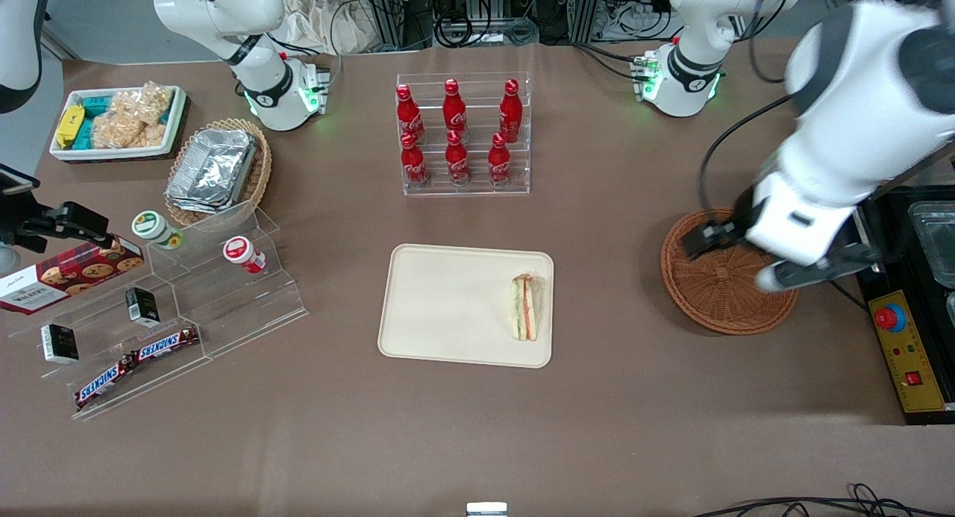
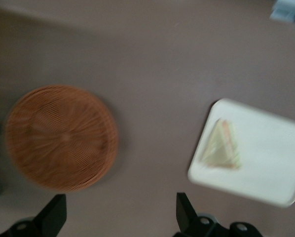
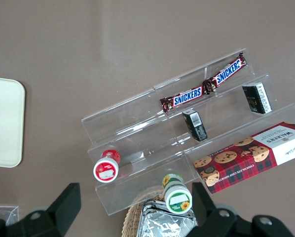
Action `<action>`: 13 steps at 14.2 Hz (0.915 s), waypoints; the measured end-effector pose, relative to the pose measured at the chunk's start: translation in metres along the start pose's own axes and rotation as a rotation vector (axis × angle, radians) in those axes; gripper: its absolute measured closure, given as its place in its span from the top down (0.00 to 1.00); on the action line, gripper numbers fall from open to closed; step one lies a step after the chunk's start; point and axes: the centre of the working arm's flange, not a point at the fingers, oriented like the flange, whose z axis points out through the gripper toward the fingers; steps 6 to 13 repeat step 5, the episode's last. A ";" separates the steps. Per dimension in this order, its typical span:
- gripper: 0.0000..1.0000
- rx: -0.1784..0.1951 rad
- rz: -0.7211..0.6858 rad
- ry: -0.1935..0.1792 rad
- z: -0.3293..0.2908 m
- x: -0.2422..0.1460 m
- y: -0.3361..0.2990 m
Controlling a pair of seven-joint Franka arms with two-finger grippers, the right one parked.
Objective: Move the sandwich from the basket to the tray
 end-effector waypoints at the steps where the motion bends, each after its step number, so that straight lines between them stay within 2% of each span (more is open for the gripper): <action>1: 1.00 0.017 0.048 -0.022 -0.013 -0.010 -0.014; 5: 1.00 0.031 0.122 -0.020 -0.043 -0.036 -0.079; 13: 1.00 0.031 0.122 -0.020 -0.043 -0.036 -0.079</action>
